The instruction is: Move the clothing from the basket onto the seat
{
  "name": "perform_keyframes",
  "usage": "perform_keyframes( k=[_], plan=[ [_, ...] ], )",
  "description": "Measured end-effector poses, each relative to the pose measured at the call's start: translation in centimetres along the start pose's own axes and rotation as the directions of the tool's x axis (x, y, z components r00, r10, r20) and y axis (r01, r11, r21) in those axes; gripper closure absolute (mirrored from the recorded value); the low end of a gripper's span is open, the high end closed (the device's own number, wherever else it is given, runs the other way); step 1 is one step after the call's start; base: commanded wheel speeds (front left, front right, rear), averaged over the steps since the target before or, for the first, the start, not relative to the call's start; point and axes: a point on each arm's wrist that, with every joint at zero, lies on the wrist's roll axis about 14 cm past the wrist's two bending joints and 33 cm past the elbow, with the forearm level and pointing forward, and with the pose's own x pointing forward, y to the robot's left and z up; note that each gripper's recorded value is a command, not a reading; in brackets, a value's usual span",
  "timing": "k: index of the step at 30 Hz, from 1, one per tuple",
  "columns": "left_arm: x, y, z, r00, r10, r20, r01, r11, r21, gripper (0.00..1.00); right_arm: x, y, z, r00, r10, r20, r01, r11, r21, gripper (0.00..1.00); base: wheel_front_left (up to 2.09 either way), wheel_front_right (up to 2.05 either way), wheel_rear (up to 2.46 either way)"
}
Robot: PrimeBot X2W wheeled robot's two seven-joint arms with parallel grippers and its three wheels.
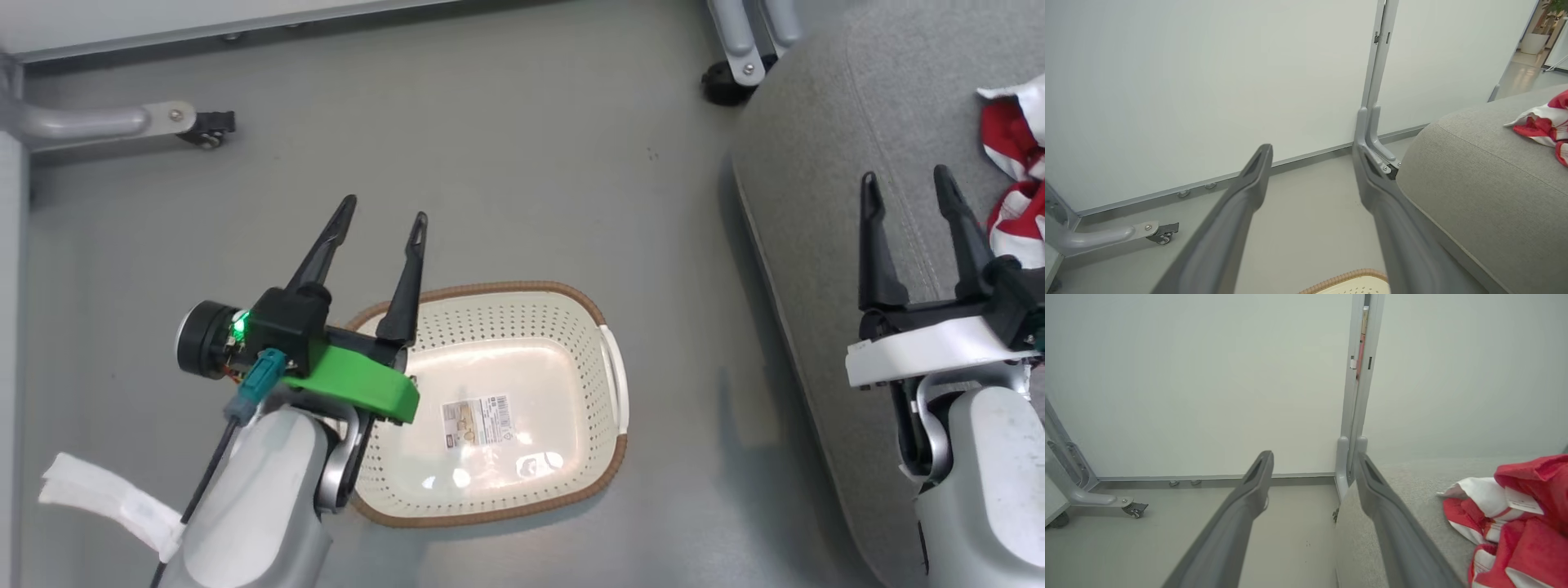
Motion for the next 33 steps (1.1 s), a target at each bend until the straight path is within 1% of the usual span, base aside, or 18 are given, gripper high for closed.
perform_keyframes(
  k=[4,7,10,14,18,26,33],
  plan=[
    [-2.0,2.7,1.1,0.994,0.105,0.02,-0.105,0.994,-0.003,0.0,0.0,2.3,0.5,0.998,0.055,0.011,-0.055,0.998,0.017,0.0,0.0,0.0,0.0],
    [-3.7,4.6,2.1,0.982,0.183,0.039,-0.183,0.983,-0.007,0.0,-0.4,3.6,0.9,0.996,0.085,0.018,-0.086,0.996,0.026,0.0,0.0,0.0,0.0],
    [-5.4,6.3,3.0,0.967,0.248,0.059,-0.248,0.969,-0.008,0.0,-1.0,4.6,1.3,0.994,0.109,0.026,-0.11,0.993,0.037,0.0,0.0,0.0,0.0],
    [-7.3,7.8,3.8,0.948,0.308,0.079,-0.308,0.951,-0.002,0.0,-1.7,5.5,1.8,0.991,0.127,0.034,-0.129,0.99,0.049,0.0,0.0,0.0,0.0],
    [-8.9,8.1,4.0,0.939,0.333,0.082,-0.334,0.942,0.005,0.0,-2.7,5.8,2.1,0.991,0.132,0.036,-0.134,0.99,0.054,0.0,0.0,0.0,0.0],
    [-11.1,7.7,3.5,0.933,0.353,0.071,-0.354,0.935,-0.003,0.0,-4.9,5.5,1.9,0.992,0.123,0.016,-0.123,0.991,0.057,0.0,0.0,0.0,0.0],
    [-11.7,7.8,3.9,0.926,0.367,0.085,-0.368,0.93,-0.011,0.0,-5.6,5.5,1.7,0.992,0.123,0.006,-0.124,0.991,0.06,0.0,0.0,0.0,0.0]
  ],
)
